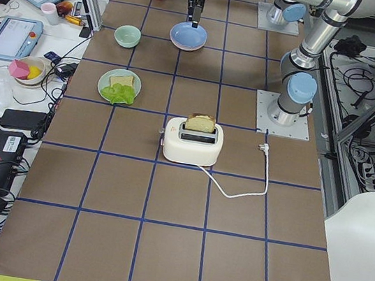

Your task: Stack three plates with pink and blue

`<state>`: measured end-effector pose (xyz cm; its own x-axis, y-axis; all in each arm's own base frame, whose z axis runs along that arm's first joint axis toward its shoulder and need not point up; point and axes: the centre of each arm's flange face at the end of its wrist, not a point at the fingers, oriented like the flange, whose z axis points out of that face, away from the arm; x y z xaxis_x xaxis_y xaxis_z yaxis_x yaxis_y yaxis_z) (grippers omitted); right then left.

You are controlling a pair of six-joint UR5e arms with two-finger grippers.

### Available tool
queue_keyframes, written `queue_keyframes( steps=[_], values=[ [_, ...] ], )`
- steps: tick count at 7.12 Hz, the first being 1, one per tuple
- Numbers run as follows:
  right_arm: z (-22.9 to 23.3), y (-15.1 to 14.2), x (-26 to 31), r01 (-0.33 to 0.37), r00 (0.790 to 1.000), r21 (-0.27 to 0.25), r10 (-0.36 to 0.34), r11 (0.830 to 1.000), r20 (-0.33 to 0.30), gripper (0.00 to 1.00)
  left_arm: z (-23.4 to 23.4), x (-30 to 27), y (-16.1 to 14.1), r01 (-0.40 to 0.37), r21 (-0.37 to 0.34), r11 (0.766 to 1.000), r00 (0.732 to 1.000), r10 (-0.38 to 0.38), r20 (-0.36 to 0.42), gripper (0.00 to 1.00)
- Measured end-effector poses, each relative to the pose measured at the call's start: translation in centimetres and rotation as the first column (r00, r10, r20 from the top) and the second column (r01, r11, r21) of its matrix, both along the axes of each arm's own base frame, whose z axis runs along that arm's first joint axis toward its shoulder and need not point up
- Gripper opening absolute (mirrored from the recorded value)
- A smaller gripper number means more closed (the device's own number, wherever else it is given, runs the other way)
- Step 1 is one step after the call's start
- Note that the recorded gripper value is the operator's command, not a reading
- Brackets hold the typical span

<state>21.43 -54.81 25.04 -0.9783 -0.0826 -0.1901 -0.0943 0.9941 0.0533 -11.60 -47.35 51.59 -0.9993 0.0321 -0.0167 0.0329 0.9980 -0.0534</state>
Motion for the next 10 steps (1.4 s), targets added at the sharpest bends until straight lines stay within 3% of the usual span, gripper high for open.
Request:
queue_keyframes(
  steps=[1, 3, 5, 7, 8, 10],
  values=[
    [2.9, -0.9, -0.6, 0.003, 0.999, -0.014, -0.003, 1.0, -0.034, 1.0, 0.2, 0.0, 0.0, 0.0, -0.004, 1.0, 1.0, 0.0, -0.001, 1.0],
    [13.0, -1.8, -2.7, 0.015, 0.994, -0.032, -0.018, 0.999, -0.107, 1.0, 0.4, 0.0, 0.0, 0.0, -0.009, 1.0, 1.0, 0.0, -0.004, 1.0],
    [21.7, -0.1, -7.3, 0.013, 0.982, -0.028, -0.018, 1.0, -0.19, 1.0, 0.3, 0.0, -0.1, -0.003, -0.009, 1.0, 1.0, 0.003, -0.006, 1.0],
    [24.5, 5.6, -9.6, 0.024, 0.977, -0.024, -0.028, 0.999, -0.213, 1.0, 0.4, 0.0, -0.1, 0.0, -0.013, 1.0, 1.0, 0.0, -0.007, 1.0],
    [25.3, 7.8, -9.8, 0.026, 0.976, -0.063, -0.039, 0.998, -0.214, 1.0, 0.2, 0.0, -0.4, 0.0, -0.013, 1.0, 1.0, 0.0, -0.006, 1.0],
    [27.2, 8.3, -9.7, 0.032, 0.976, -0.117, -0.057, 0.993, -0.212, 1.0, -0.7, 0.1, -1.3, 0.0, -0.018, 1.0, 1.0, 0.0, -0.005, 1.0]
  ],
)
